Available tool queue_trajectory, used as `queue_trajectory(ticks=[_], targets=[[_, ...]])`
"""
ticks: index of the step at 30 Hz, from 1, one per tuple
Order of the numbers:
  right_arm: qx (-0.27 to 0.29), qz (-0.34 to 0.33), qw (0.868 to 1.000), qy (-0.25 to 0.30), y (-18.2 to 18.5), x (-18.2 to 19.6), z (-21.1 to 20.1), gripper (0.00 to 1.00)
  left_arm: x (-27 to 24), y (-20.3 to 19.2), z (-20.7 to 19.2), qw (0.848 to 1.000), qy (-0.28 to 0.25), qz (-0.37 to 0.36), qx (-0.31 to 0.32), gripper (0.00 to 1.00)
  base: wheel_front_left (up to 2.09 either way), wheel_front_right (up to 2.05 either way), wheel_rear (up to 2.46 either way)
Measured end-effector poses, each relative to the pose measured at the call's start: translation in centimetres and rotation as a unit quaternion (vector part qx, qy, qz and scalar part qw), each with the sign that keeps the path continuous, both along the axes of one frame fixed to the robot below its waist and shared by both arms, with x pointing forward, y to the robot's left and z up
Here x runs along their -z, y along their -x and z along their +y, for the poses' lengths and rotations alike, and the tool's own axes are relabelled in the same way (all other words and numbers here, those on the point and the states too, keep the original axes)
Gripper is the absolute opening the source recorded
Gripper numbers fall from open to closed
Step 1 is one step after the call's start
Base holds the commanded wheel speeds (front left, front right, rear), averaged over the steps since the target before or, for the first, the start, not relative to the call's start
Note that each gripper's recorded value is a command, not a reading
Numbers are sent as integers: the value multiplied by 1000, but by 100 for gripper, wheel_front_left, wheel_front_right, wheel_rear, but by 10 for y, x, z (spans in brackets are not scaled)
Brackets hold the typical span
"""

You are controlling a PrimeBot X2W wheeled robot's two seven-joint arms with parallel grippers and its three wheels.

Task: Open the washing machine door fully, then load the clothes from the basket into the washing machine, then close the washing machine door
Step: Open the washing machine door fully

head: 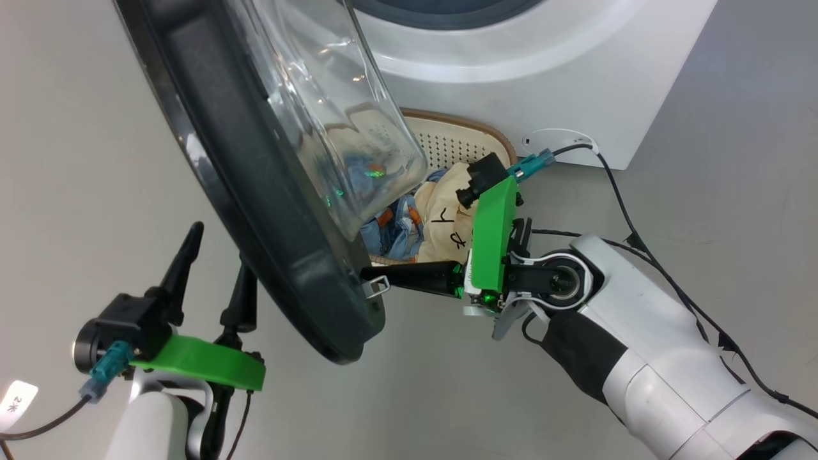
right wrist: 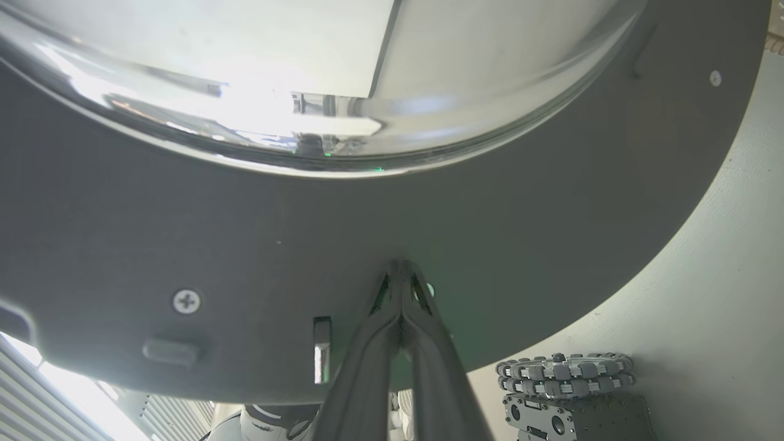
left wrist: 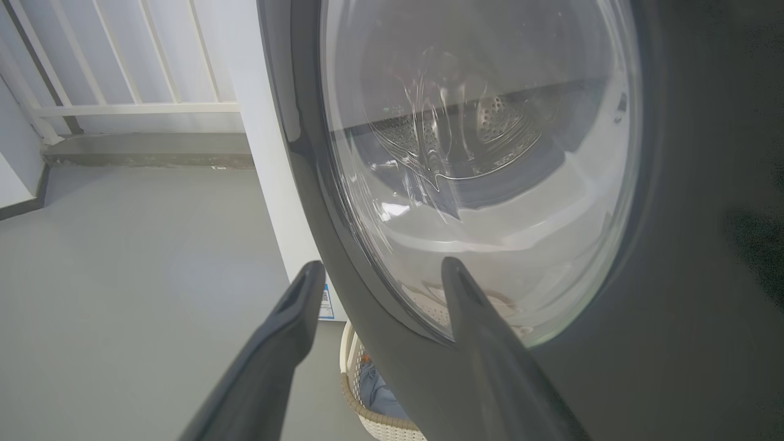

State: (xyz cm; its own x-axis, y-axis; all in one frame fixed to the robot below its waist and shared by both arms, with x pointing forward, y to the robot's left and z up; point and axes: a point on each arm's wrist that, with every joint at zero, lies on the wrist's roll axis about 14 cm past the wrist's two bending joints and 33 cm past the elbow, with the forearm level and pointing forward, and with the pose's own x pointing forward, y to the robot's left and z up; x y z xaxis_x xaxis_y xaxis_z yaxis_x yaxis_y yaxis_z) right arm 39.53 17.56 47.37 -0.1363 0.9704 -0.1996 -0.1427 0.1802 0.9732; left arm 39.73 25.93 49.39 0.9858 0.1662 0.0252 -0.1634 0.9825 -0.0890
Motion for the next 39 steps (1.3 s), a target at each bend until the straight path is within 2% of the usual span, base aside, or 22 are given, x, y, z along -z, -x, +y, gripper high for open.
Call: queue_trajectory(ticks=[7,13,19,26,28,29,30,32,34,35,39], targets=[[2,3,1000,2,3,1,3,0,0,0,0,1000,1,-1,-1,100,0,0,0],[34,-2,999,-2,-8,-4,-1,0,-2,-3,1,1000,3,-5,-1,100,0,0,0],[93,-24,995,0,-30,-6,-25,0,-6,-7,-2,1000,2,-13,3,100,0,0,0],[184,-39,982,-2,-49,-6,-63,0,-13,-11,-4,1000,2,-24,8,100,0,0,0],[211,-45,976,-5,-53,-8,-73,12,-16,-11,-2,1000,2,-29,6,100,0,0,0],[220,-51,974,-6,-54,-10,-77,22,-16,-9,-2,1000,2,-29,5,100,0,0,0],[231,-59,971,-5,-55,-11,-81,36,-15,-7,-3,1000,3,-28,6,100,0,0,0],[252,-71,965,-6,-56,-14,-89,38,-13,-4,-5,1000,2,-25,8,100,0,0,0],[282,-76,956,-10,-58,-16,-98,51,-14,-2,-7,1000,3,-27,10,100,0,0,0],[300,-78,951,-9,-59,-15,-104,100,-15,0,-7,1000,4,-29,9,100,0,0,0],[366,-106,925,0,-67,-16,-130,100,-15,7,-7,1000,4,-28,8,100,0,0,0]])
